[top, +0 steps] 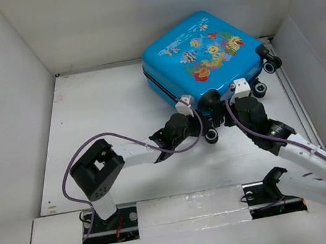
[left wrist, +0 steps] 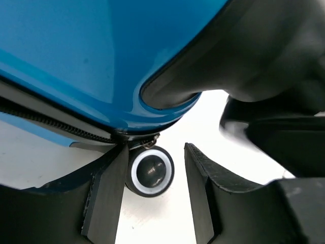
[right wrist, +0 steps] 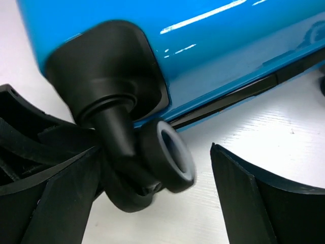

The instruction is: Pack the luggage

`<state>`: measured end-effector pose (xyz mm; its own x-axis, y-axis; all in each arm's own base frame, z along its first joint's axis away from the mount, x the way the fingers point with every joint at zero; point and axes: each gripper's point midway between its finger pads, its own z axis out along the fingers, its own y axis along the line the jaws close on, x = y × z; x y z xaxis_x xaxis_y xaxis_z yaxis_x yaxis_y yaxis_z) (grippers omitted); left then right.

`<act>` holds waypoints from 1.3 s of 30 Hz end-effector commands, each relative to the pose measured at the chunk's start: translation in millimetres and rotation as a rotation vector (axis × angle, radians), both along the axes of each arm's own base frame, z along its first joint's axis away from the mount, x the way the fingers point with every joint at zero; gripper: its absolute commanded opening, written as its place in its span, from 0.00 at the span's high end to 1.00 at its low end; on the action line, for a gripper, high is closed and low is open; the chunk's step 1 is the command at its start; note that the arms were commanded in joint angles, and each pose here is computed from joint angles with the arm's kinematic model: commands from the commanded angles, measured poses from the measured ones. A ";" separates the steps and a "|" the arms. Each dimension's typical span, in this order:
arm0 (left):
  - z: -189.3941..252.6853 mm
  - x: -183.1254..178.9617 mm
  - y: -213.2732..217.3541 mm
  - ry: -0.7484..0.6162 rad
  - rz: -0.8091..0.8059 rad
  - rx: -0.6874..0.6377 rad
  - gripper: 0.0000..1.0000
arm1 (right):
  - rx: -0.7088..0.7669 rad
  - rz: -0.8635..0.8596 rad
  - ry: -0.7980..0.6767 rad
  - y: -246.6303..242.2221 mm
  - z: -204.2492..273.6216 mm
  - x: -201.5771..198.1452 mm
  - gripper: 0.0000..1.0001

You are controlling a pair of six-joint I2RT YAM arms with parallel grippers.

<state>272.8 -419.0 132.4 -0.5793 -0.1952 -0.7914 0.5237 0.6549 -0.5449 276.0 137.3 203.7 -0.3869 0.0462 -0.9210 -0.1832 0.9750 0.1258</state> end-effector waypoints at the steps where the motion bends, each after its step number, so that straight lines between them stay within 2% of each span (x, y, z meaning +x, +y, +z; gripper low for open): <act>1: 24.7 11.5 -15.7 -0.072 -0.006 -0.058 0.56 | 0.044 0.099 -0.040 8.5 16.2 17.8 0.08; 5: 20.0 17.7 -11.9 -0.075 0.034 -0.044 0.55 | 0.065 0.136 -0.057 9.3 20.6 32.3 0.09; 6: 19.5 16.7 -15.9 -0.077 0.034 -0.043 0.55 | 0.062 0.156 -0.043 10.4 16.1 33.4 0.15; 9: 20.5 25.8 -13.1 -0.090 0.085 -0.042 0.55 | 0.069 0.266 -0.013 26.8 8.6 35.7 0.23; 10: 18.5 23.8 -15.9 -0.093 0.085 -0.043 0.55 | 0.072 0.291 0.011 31.8 1.8 35.0 0.31; 12: 16.5 27.0 -14.9 -0.097 0.103 -0.041 0.55 | 0.091 0.356 -0.005 42.6 5.9 33.0 0.36; 14: 19.9 29.9 -17.3 -0.096 0.116 -0.063 0.55 | 0.096 0.377 0.010 46.2 -0.3 31.2 0.52; 16: 17.8 33.1 -15.2 -0.084 0.149 -0.085 0.55 | 0.108 0.395 0.002 47.8 -0.6 30.8 0.60; 17: 25.1 34.3 -17.0 -0.099 0.149 -0.112 0.55 | 0.107 0.395 0.011 48.1 -3.7 31.5 0.72; 18: 28.5 36.8 -16.0 -0.100 0.168 -0.128 0.55 | 0.112 0.409 0.012 50.2 -5.4 29.8 0.78; 22: 28.7 43.5 -8.7 -0.125 0.288 -0.114 0.55 | 0.138 0.474 0.007 58.9 -2.3 21.2 0.94; 25: 29.8 53.9 4.0 -0.133 0.384 -0.114 0.57 | 0.162 0.489 0.005 60.6 -1.5 14.3 0.99; 29: 31.1 64.8 20.4 -0.147 0.497 -0.111 0.77 | 0.171 0.502 -0.030 59.5 6.5 7.2 1.00; 30: 31.3 66.2 23.1 -0.151 0.513 -0.109 0.84 | 0.177 0.498 -0.015 59.2 1.7 5.7 1.00; 31: 31.5 67.5 25.5 -0.153 0.528 -0.107 0.97 | 0.179 0.499 -0.026 58.8 5.0 4.8 1.00; 32: 31.4 68.4 27.3 -0.161 0.535 -0.098 1.00 | 0.177 0.498 -0.017 58.4 0.8 3.8 1.00; 36: 30.8 70.5 39.5 -0.188 0.545 -0.047 1.00 | 0.165 0.461 -0.022 52.6 -1.4 6.8 1.00; 39: 12.2 69.2 61.2 -0.192 0.581 0.021 1.00 | 0.154 0.428 -0.026 47.4 -1.2 9.3 1.00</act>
<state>298.4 -410.1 108.2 -0.4280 -0.3195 -0.8454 0.3225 0.8198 -0.4731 293.9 173.1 184.1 -0.4203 -0.0033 -0.9074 -0.5157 0.8237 0.2359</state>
